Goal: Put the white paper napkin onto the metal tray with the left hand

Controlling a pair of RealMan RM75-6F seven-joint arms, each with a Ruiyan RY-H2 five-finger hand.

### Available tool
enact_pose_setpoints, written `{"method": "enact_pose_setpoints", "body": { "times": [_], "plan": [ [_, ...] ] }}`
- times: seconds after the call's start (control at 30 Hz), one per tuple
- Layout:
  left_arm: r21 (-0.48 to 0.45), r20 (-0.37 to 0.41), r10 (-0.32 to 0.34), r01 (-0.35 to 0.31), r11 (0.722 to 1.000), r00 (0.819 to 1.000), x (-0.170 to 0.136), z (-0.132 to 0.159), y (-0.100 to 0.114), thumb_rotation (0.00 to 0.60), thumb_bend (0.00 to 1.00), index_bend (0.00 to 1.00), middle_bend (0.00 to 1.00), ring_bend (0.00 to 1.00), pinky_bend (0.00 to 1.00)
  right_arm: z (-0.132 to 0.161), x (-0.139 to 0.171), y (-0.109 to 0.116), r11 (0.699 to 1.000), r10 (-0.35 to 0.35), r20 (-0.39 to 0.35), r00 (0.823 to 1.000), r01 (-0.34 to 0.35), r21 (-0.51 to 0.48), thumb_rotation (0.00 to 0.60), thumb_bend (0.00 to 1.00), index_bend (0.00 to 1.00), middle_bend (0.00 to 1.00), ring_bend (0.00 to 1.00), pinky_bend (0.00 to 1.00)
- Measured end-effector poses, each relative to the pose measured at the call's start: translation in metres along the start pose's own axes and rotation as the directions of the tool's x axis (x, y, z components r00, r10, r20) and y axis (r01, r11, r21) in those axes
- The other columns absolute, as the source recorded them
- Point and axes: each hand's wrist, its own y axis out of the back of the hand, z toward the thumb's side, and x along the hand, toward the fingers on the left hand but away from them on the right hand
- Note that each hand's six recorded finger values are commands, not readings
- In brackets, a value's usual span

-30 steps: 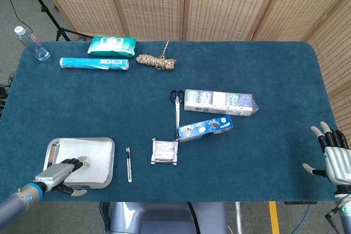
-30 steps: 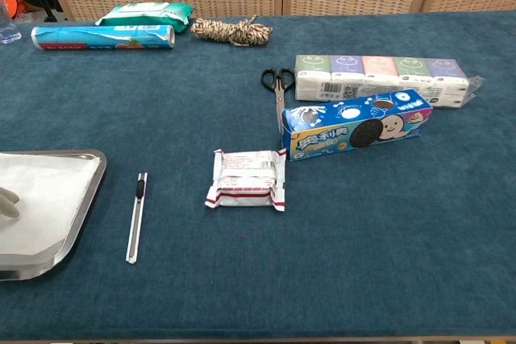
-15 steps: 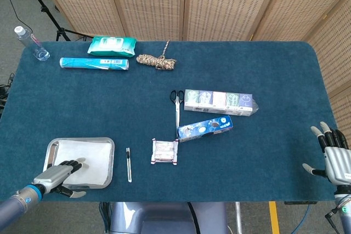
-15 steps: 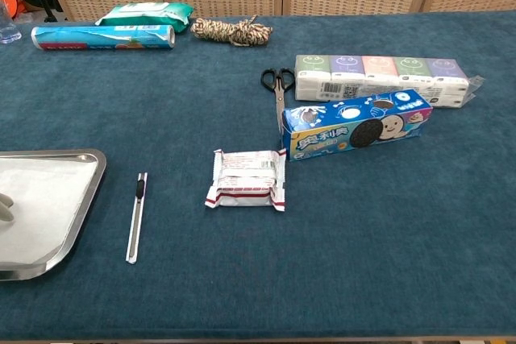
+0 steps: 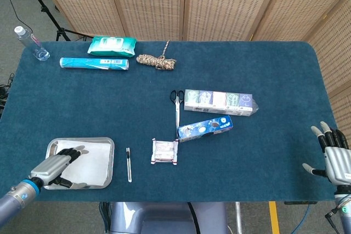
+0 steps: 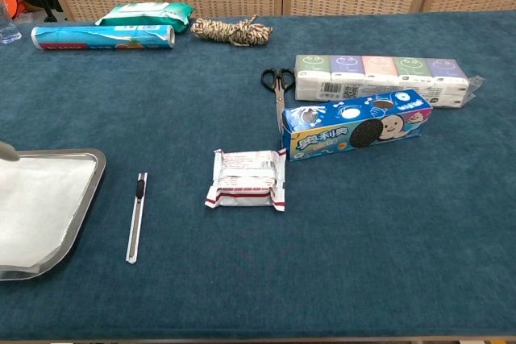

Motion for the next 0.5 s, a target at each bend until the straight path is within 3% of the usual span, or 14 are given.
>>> {"method": "enact_pose_setpoints", "body": {
  "times": [0.2, 0.33, 0.5],
  "plan": [
    [-0.086, 0.066, 0.169, -0.163, 0.983, 0.983, -0.011, 0.015, 0.037, 0.299, 0.11, 0.1, 0.0, 0.0, 0.0, 0.003, 0.001, 0.0, 1.0, -0.003, -0.017, 1.0, 0.003, -0.005, 0.6, 0.0, 0.11, 0.0, 0.0, 0.0],
    [-0.129, 0.108, 0.291, -0.277, 0.952, 0.951, -0.022, 0.019, 0.055, 0.298, 0.1, 0.1, 0.0, 0.0, 0.0, 0.006, 0.003, 0.001, 1.0, -0.004, -0.034, 0.999, 0.003, -0.013, 0.6, 0.0, 0.11, 0.0, 0.0, 0.0],
    [-0.143, 0.121, 0.396, -0.378, 0.914, 0.91, -0.03, 0.015, 0.061, 0.3, 0.12, 0.1, 0.0, 0.0, 0.0, 0.011, 0.006, 0.002, 0.999, -0.003, -0.061, 0.998, 0.001, -0.034, 0.6, 0.0, 0.11, 0.0, 0.0, 0.0]
  ]
}}
